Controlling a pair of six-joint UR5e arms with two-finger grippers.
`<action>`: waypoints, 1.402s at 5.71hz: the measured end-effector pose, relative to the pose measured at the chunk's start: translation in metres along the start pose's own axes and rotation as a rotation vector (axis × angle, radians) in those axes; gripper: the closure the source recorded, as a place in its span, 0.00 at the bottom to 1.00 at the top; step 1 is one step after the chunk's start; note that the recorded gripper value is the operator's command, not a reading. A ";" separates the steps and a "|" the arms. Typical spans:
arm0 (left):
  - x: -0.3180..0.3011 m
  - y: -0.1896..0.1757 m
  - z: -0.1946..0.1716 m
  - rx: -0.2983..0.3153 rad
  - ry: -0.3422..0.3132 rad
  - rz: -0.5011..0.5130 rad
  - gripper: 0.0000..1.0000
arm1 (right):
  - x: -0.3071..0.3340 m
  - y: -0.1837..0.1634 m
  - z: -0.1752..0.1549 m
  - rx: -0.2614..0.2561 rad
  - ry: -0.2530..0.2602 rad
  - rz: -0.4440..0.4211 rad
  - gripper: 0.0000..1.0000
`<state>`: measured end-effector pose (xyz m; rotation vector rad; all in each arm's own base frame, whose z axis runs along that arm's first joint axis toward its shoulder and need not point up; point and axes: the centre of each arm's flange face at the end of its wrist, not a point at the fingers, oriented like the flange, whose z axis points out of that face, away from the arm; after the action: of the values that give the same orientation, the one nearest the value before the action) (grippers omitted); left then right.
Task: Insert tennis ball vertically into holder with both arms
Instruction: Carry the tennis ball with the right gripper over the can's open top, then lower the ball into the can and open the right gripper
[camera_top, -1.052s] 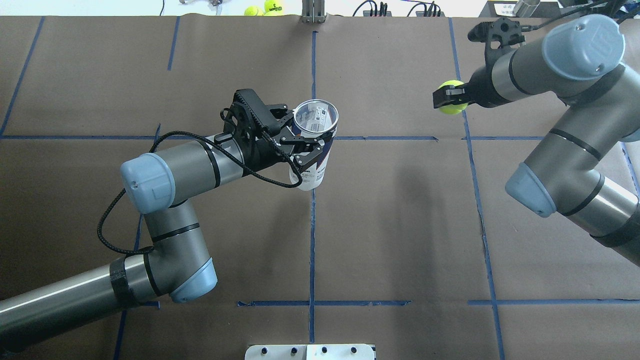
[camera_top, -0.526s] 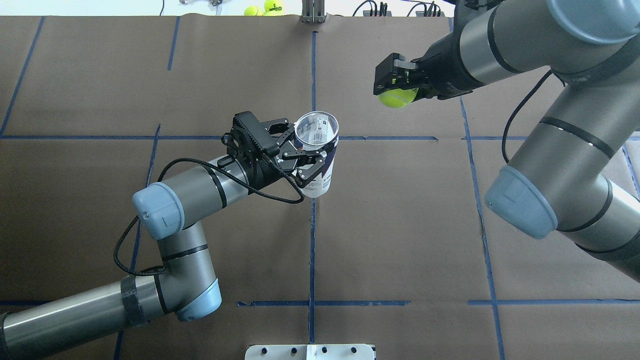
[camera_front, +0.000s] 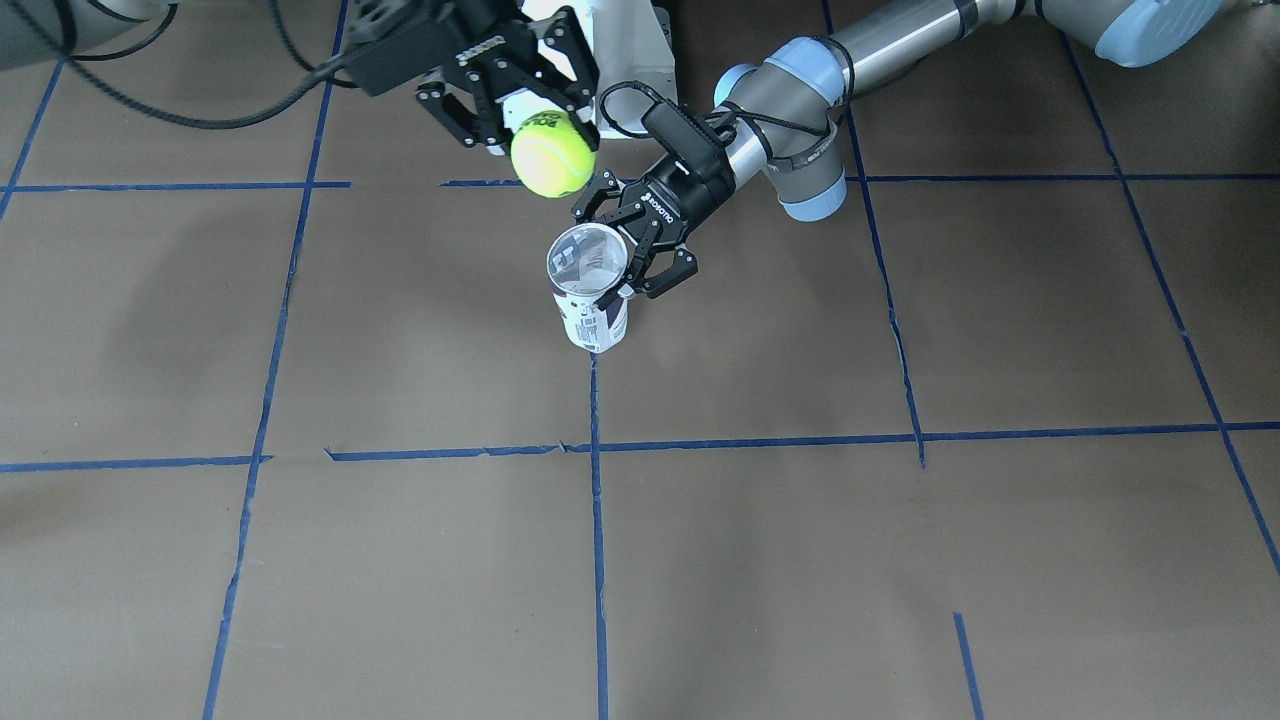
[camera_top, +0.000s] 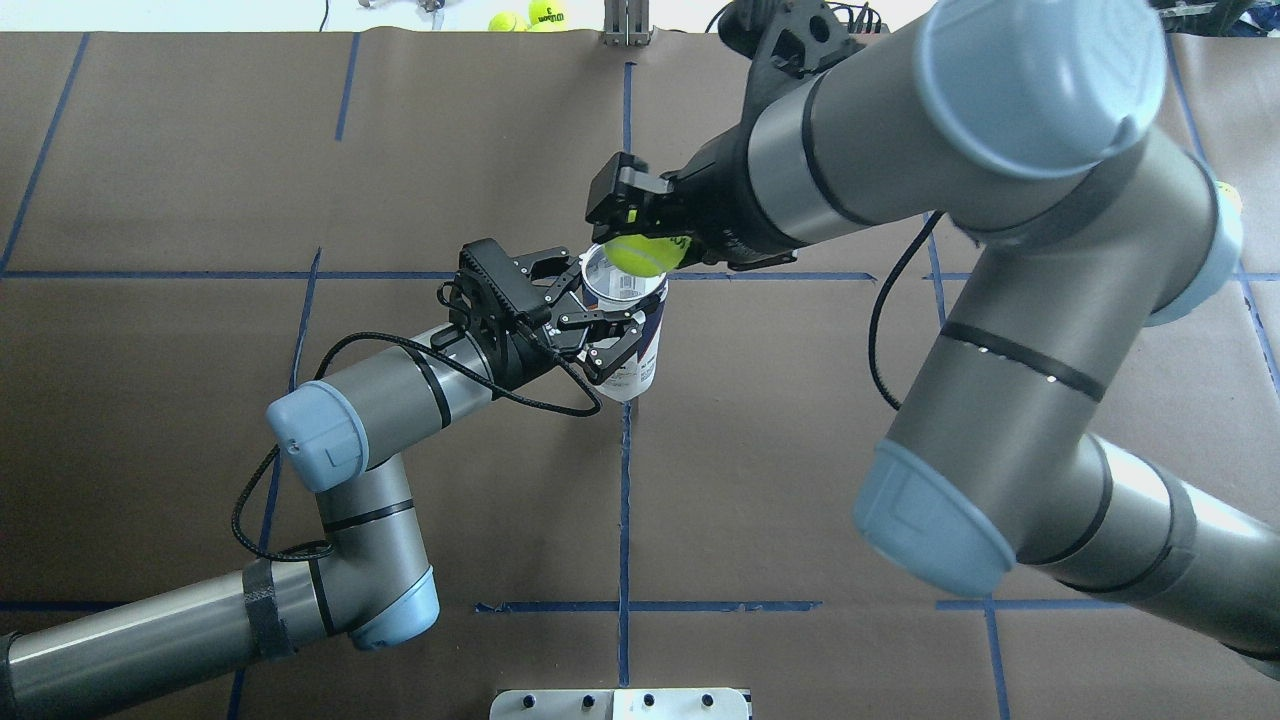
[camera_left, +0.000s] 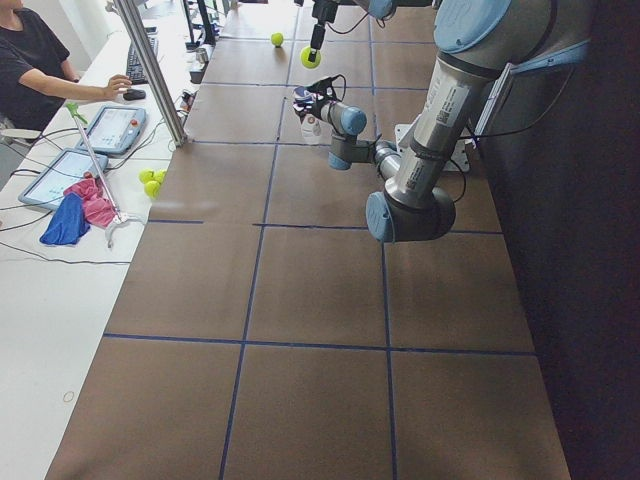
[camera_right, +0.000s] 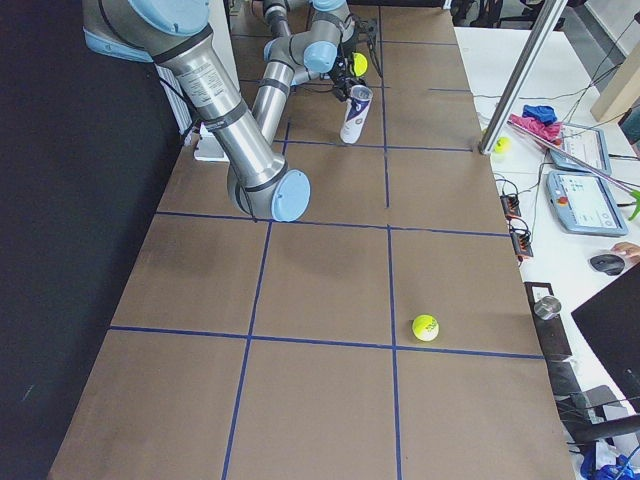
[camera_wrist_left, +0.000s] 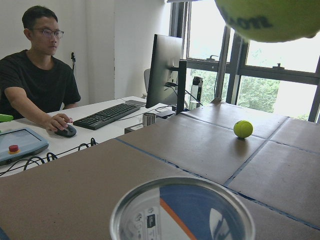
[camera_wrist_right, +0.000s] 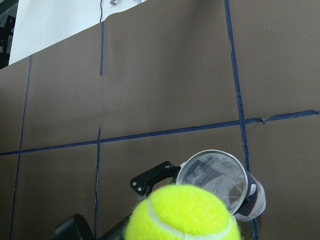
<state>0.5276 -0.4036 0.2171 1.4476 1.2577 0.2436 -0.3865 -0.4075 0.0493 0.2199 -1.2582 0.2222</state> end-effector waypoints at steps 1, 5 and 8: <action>0.000 0.000 -0.001 0.003 0.001 -0.001 0.31 | -0.013 0.008 0.022 0.016 0.023 0.001 0.88; -0.007 0.012 -0.014 0.022 0.013 -0.007 0.26 | -0.008 0.007 0.046 0.020 0.104 0.014 0.81; 0.000 0.011 -0.015 0.029 0.020 -0.015 0.22 | -0.008 0.005 0.049 0.024 0.122 0.019 0.76</action>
<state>0.5227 -0.3921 0.2311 1.4631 1.2926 0.2317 -0.4355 -0.4167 0.0567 0.2120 -1.1371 0.2629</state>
